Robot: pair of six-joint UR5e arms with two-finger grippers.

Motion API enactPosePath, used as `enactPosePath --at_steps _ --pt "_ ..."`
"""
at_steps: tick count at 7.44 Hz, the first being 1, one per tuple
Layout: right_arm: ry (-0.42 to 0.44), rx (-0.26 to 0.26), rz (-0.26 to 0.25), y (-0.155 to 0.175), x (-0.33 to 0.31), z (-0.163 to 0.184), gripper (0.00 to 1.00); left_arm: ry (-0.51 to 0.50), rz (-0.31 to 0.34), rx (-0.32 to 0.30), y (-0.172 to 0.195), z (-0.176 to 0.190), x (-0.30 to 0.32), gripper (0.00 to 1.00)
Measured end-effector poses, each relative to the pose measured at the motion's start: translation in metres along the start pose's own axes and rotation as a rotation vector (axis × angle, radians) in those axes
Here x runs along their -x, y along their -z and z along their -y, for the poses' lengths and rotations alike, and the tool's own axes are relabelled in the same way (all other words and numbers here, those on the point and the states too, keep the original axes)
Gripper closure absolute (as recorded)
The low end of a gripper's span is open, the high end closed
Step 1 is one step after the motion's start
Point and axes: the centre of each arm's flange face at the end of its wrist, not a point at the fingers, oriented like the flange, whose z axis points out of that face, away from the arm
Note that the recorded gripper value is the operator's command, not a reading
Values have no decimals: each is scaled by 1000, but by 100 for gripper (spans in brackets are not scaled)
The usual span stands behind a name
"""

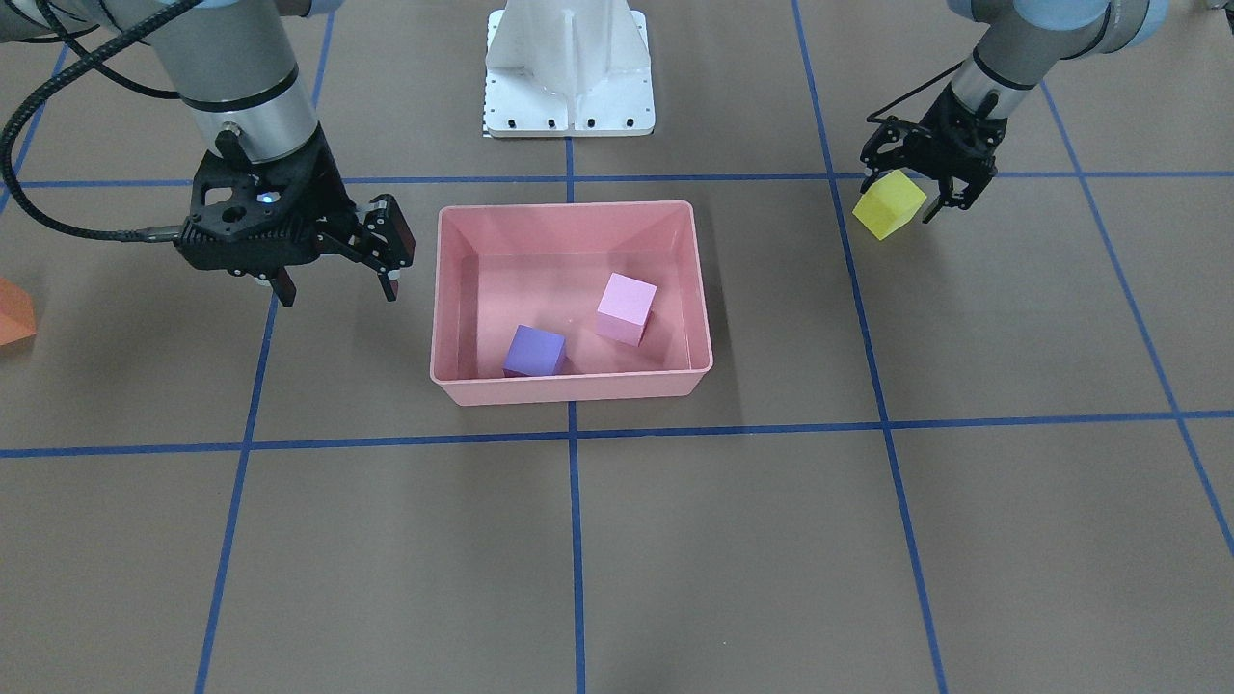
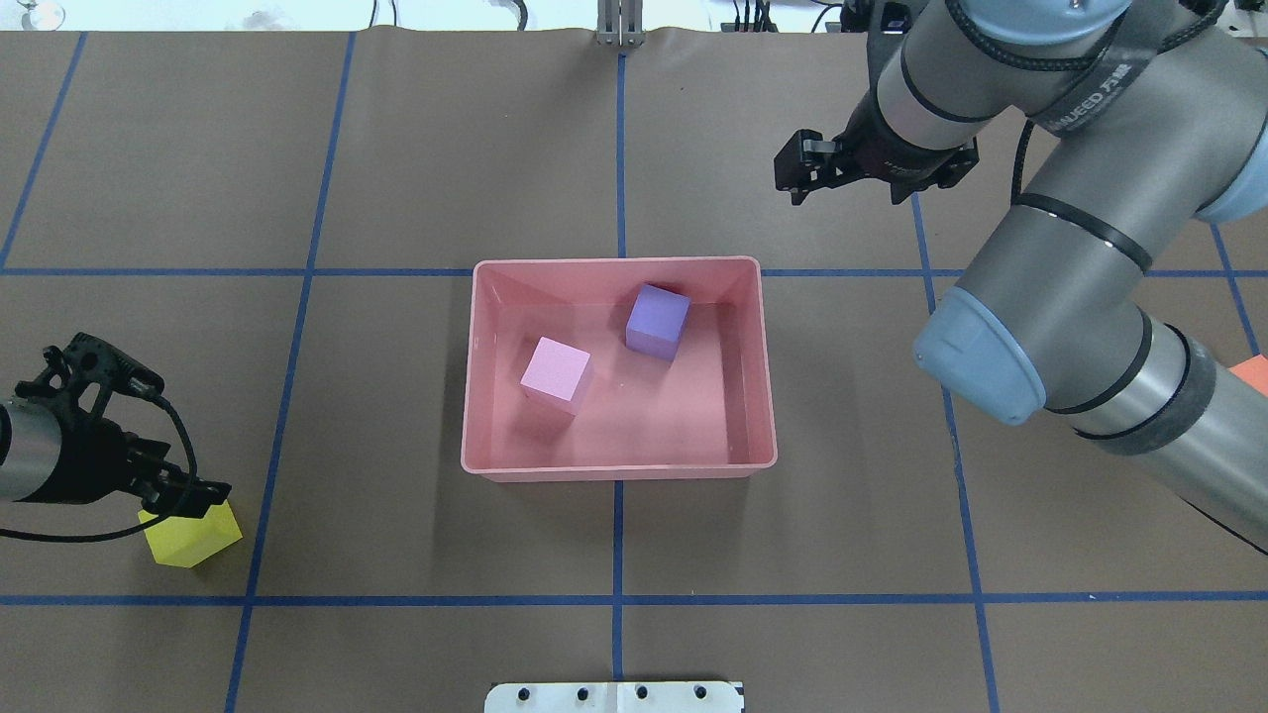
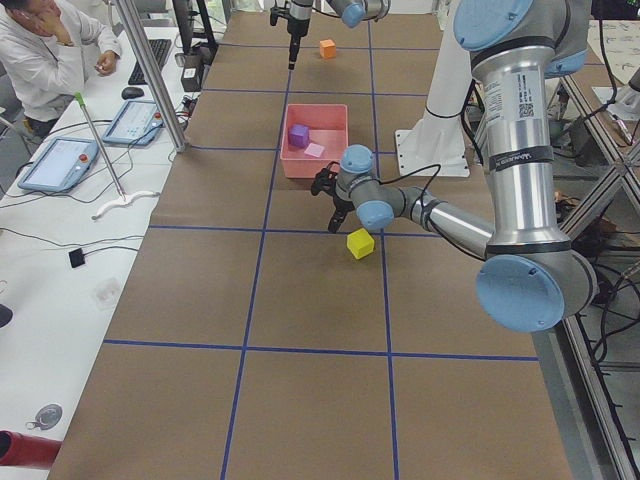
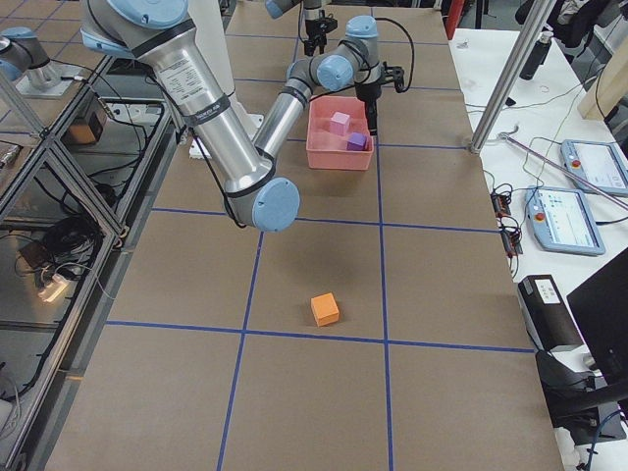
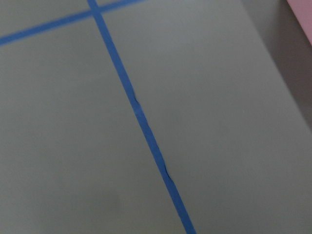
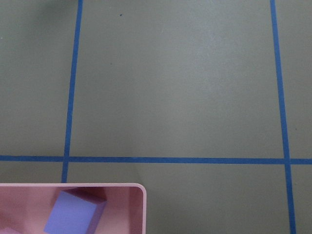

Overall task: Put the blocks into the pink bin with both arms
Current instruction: 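Withdraw the right gripper while the left gripper grasps the yellow cube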

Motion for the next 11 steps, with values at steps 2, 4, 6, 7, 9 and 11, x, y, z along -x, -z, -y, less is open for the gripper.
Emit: enactPosePath --at_steps 2,4,6,7,9,11 --pt "43 1 -10 2 -22 5 0 -157 6 7 -2 -11 0 1" --pt "76 16 -14 1 -42 9 0 -253 8 10 -2 -13 2 1" --pt "93 21 -21 0 -54 11 0 -335 19 18 -4 -18 5 1" --pt "97 22 -22 0 -58 12 0 -367 38 21 -5 -22 7 1" --pt "96 26 -19 2 -64 15 0 -404 55 33 -11 -31 5 1" --pt "96 30 -23 1 -69 15 0 -417 44 52 -18 -38 -2 1"
